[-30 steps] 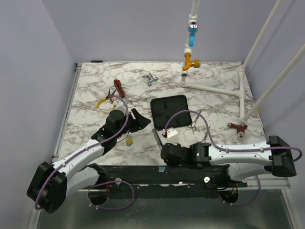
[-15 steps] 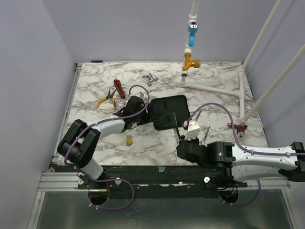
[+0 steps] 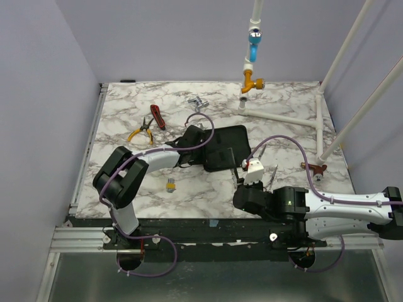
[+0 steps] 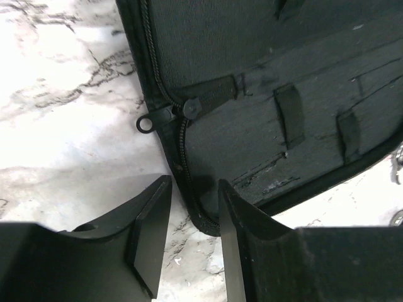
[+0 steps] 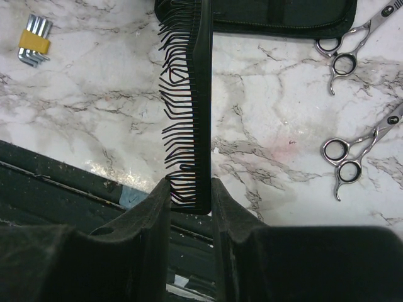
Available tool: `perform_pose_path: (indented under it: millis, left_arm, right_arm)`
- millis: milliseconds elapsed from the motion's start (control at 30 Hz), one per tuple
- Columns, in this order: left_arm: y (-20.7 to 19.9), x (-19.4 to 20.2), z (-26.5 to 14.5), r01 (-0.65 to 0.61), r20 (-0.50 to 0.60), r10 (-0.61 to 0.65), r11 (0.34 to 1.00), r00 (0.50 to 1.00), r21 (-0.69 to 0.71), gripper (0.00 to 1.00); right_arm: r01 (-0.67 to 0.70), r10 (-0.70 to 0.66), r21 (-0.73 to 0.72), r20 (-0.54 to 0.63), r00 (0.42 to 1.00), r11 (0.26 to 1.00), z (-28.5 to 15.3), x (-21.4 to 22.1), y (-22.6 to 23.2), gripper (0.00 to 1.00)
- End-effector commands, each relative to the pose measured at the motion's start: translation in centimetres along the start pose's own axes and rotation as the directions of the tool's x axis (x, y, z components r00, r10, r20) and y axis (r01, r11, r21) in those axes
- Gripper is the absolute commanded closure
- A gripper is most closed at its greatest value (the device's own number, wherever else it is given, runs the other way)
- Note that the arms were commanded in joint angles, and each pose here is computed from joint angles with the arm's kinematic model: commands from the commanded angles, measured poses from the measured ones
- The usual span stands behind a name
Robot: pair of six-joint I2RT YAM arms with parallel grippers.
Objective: Sort the hair-cutting tools
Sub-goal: Pick up the comb at the center of the board.
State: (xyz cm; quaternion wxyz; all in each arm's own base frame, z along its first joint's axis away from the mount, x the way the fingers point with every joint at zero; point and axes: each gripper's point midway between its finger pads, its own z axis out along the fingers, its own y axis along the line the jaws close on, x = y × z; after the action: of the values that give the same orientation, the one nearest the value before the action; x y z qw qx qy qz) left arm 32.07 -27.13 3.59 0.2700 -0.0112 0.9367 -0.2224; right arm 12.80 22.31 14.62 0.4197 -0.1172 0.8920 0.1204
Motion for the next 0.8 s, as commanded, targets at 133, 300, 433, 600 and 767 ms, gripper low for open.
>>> perform_pose_path:
  millis: [133, 300, 433, 600, 767]
  left_arm:
    - [2.1, 1.7, 1.2, -0.095, -0.064, 0.087, 0.986, 0.994, -0.135, 0.76]
    - [3.3, 2.8, -0.1, -0.126, -0.090, 0.113, 0.978, 0.990, -0.166, 1.00]
    - [5.6, 5.3, -2.8, -0.170, -0.140, 0.144, 0.966, 0.980, -0.194, 1.00]
    - [6.8, 8.2, -5.4, -0.200, -0.192, 0.170, 0.969, 0.966, -0.148, 1.00]
    - [6.6, 8.3, -7.2, -0.210, -0.193, 0.183, 0.969, 0.964, -0.133, 1.00]
  right_arm:
    - [0.013, -0.014, 0.020, 0.024, 1.000, 1.000, 0.1, -0.6, -0.2, 0.78]
    - [0.039, -0.039, 0.003, 0.018, 0.999, 0.999, 0.3, -0.6, 0.4, 0.78]
    - [0.091, -0.091, -0.018, 0.001, 0.996, 0.996, 0.7, -0.1, 1.0, 0.78]
    - [0.196, -0.196, -0.020, 0.005, 0.981, 0.980, 1.4, -0.2, 1.5, 0.78]
    - [0.311, -0.312, -0.027, -0.060, 0.948, 0.950, 1.2, 0.0, 2.2, 0.79]
